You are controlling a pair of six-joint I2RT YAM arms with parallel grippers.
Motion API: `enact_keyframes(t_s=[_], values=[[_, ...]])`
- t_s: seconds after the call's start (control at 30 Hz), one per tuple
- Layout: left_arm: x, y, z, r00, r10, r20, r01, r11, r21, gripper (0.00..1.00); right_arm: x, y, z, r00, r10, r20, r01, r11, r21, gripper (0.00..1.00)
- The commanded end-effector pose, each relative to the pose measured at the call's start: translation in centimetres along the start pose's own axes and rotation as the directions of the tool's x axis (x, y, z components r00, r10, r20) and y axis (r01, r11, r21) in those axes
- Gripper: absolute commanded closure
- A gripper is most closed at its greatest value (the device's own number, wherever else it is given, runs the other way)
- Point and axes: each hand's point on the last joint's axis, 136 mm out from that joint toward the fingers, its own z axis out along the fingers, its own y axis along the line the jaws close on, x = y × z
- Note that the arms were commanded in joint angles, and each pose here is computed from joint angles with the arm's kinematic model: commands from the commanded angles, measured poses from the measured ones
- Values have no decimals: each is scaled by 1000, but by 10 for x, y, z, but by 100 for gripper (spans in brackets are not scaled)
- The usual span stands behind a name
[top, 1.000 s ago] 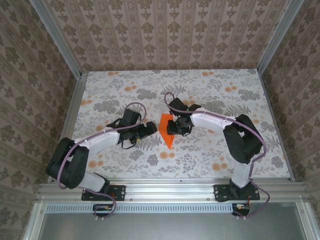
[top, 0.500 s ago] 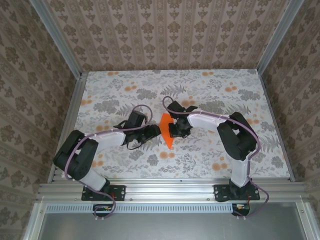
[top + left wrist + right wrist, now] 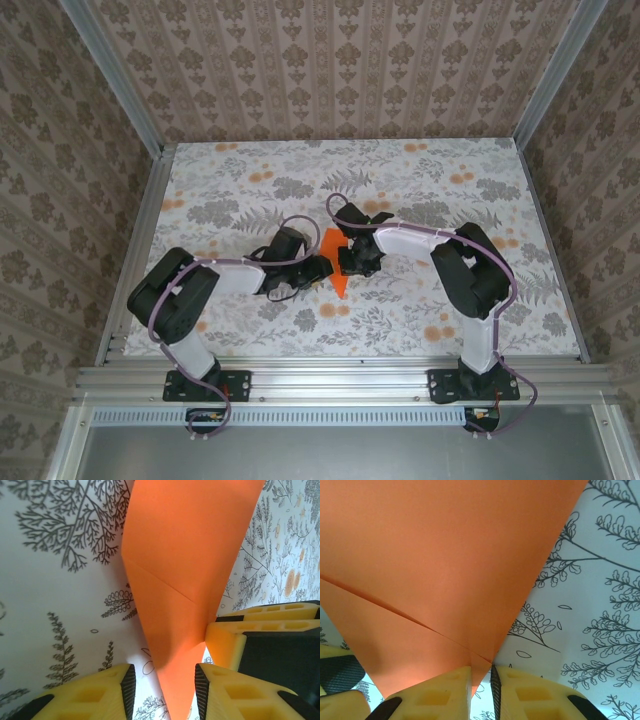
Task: Fold a paper plane with a square sheet of paper (pick it up from the middle)
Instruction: Fold the wing for the fifth time at the center of the table.
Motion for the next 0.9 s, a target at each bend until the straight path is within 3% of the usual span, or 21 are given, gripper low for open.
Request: enact_keyframes(t_s=[0.0, 0.3, 0.5, 0.7, 0.87], values=[[10, 1, 9, 999, -25, -27, 26, 1000, 17, 64, 2, -10, 13, 999, 40, -11, -40, 999, 20, 79], [11, -2, 13, 999, -20, -33, 21, 999, 30, 72, 1, -7, 15, 998, 69, -13, -69, 997, -21, 80], [7, 0, 14, 1000, 19, -11, -19, 1000, 10, 85, -7, 3, -4, 996, 93, 19, -90, 990, -108, 80], [-1, 5, 7, 982, 187, -1, -187, 979, -78, 96, -27, 6, -53, 983, 117, 143, -81, 969, -234, 76], [0, 6, -4, 916, 392, -82, -400, 905, -141, 98, -26, 8, -64, 983, 65, 173, -14, 960, -280, 74]])
